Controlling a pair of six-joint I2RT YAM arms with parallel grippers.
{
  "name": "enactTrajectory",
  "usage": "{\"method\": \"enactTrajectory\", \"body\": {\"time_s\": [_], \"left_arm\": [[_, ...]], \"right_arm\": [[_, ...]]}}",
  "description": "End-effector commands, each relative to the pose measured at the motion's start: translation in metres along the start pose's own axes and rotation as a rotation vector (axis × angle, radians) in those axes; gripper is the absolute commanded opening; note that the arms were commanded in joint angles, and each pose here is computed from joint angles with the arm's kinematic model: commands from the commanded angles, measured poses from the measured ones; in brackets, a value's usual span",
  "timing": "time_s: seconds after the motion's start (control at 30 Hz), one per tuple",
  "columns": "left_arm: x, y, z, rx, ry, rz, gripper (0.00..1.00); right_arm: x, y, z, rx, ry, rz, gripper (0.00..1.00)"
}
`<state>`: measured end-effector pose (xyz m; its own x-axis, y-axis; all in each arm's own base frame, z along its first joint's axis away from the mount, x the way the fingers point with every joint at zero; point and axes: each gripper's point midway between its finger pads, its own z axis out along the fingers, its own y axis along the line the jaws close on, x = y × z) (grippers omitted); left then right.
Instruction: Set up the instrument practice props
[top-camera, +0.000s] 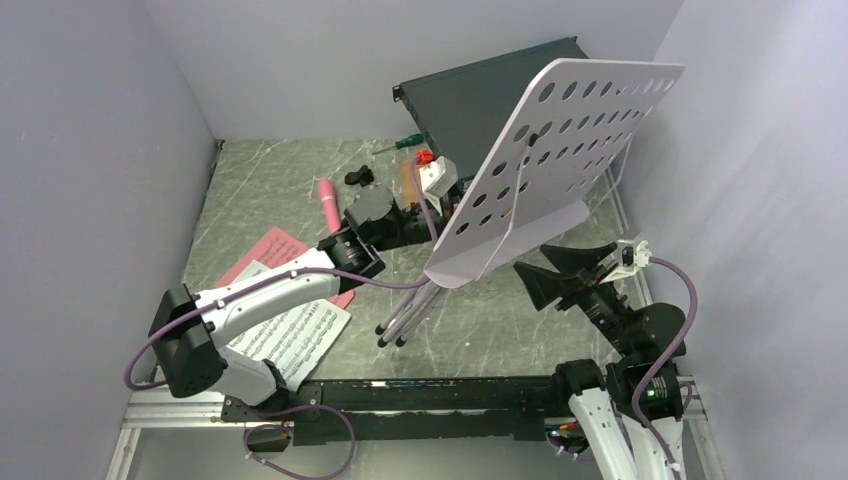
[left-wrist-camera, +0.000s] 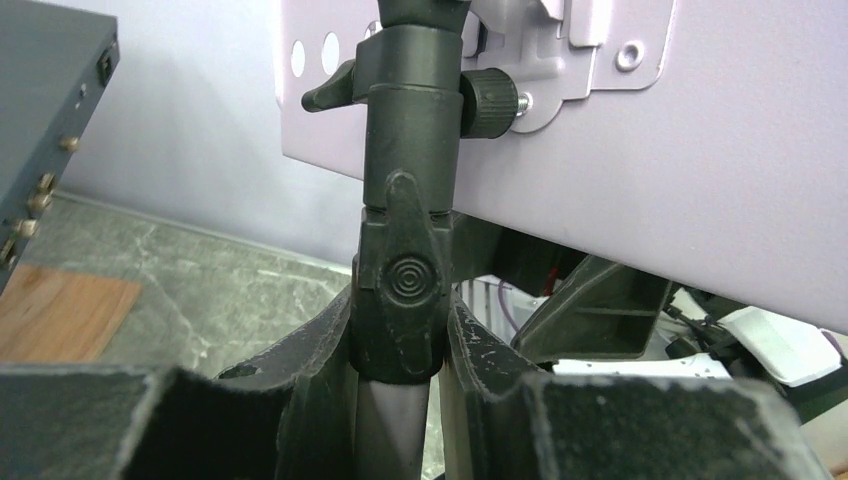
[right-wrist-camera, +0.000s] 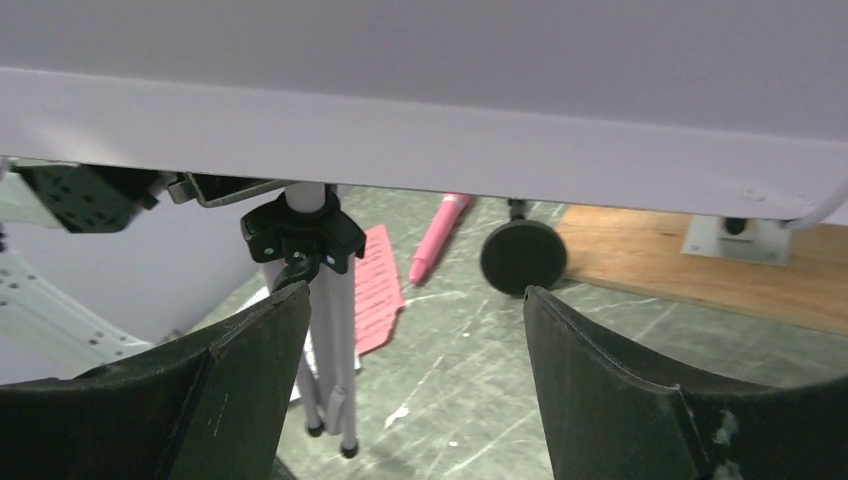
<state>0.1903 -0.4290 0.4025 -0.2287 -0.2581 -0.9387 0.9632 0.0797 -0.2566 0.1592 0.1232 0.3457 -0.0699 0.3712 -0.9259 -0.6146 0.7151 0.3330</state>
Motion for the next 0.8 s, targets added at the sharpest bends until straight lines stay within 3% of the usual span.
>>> {"method": "enactTrajectory", "body": {"time_s": [0.0, 0.27, 0.53, 0.77], "left_arm": [[-0.148, -0.073, -0.013, 0.224, -0.444, 0.175, 0.00], [-0.153, -0.071, -0.005, 0.253, -0.478, 0.151, 0.00], [-0.170, -0.079, -0.007, 0.324, -0.540, 0.125, 0.00], [-0.171, -0.081, -0.004, 0.371, -0.565, 0.095, 0.00]], "right_arm": [[-0.015, 0.023, 0.004, -0.107, -0.059, 0.137, 0.80], [-0.002, 0.010, 0.003, -0.051, -0.070, 0.197, 0.83], [0.010, 0.029, 0.008, -0.248, -0.089, 0.196, 0.86], [0.001, 0.039, 0.008, -0.356, -0.186, 0.205, 0.95]]}}
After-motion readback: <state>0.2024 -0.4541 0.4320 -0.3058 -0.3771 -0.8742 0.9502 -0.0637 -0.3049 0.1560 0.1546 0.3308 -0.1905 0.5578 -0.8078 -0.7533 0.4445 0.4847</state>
